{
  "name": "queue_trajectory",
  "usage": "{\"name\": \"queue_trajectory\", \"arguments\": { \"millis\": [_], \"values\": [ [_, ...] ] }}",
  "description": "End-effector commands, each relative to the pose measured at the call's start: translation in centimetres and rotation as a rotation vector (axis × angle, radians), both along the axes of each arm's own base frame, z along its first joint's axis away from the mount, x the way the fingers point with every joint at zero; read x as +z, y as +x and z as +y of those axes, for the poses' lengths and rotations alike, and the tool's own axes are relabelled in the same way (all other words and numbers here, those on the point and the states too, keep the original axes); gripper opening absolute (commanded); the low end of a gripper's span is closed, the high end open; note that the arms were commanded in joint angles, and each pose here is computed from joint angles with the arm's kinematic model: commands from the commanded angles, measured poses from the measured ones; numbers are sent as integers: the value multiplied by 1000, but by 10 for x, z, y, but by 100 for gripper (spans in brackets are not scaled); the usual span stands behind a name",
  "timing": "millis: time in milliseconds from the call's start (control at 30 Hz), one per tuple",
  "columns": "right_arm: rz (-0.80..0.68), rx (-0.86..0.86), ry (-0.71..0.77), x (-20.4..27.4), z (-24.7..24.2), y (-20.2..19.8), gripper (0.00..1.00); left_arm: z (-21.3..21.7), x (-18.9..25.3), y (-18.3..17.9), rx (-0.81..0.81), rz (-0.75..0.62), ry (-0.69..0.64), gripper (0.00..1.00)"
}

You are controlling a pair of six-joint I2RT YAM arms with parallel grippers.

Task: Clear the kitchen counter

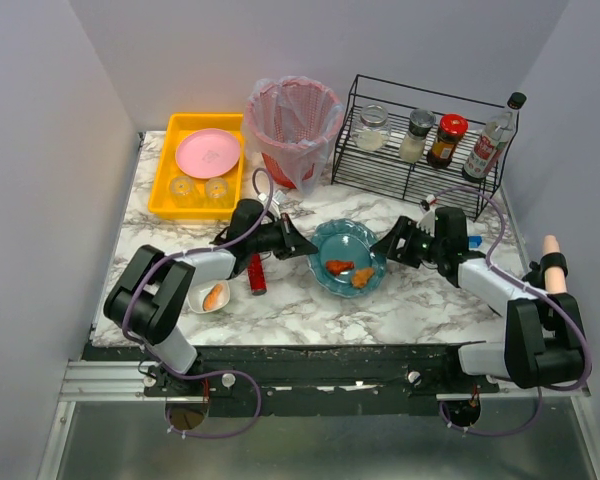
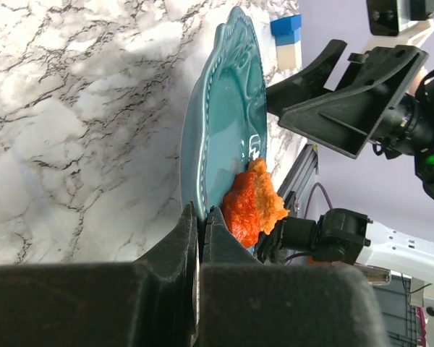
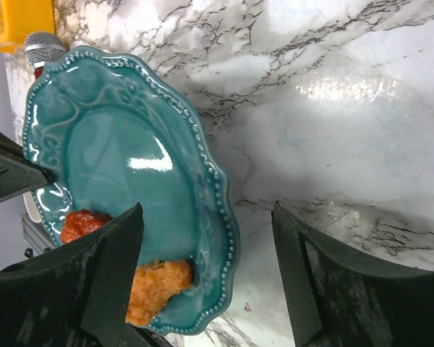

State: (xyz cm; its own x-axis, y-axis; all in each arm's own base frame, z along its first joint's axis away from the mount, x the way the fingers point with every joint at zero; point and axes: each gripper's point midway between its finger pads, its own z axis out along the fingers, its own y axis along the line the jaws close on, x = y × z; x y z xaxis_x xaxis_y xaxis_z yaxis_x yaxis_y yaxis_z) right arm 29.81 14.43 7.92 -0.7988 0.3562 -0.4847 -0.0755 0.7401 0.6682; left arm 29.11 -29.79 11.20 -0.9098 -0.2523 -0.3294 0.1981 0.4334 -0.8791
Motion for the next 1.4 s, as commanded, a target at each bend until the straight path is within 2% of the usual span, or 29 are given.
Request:
{"name": "queue_trajectory", "arguments": {
  "millis": [0,467,733,1100,1367],
  "values": [
    [-10,13,37,-1,4,1,80,-9,81,2,-66,-166,-168,0],
    [-124,167,222,40,31,-9,80,-9,116,2,-82,-211,-246,0],
    [-139,198,300,54,39,-11,79,-10,142,0,-91,-247,-284,0],
    [-187,234,384,77,46,-15,56,-9,135,0,-79,-235,-276,0],
    [-162,231,408,79,47,-15,34,-9,130,3,-67,-228,-265,0]
  ]
}}
